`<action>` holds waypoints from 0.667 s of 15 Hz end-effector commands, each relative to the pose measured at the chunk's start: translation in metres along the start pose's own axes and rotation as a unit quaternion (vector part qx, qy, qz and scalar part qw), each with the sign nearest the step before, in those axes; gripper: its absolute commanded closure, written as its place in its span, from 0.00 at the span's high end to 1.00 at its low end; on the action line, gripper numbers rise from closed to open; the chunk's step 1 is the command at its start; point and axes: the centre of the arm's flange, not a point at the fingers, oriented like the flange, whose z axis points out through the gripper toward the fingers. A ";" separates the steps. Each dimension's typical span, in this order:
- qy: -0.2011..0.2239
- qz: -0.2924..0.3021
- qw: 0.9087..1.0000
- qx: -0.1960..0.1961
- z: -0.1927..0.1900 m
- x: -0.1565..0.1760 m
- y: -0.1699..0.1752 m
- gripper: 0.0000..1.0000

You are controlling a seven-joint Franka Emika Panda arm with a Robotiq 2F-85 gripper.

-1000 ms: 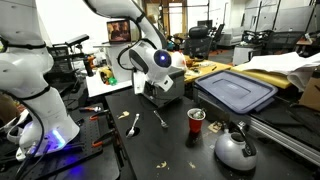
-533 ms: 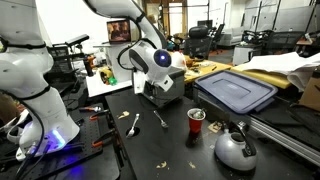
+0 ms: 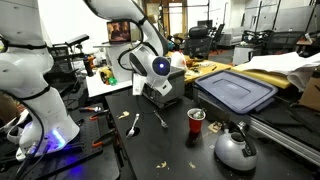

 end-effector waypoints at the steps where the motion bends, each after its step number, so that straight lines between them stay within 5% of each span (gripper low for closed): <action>1: 0.006 0.026 0.999 0.048 0.016 0.011 -0.010 0.07; 2: 0.006 0.029 0.998 0.053 0.017 0.011 -0.009 0.14; 3: 0.006 0.031 0.998 0.054 0.017 0.011 -0.008 0.53; 6: 0.009 0.030 0.999 0.009 0.022 0.007 -0.010 0.67; 10: 0.009 -0.019 0.996 -0.090 0.014 0.006 -0.021 0.99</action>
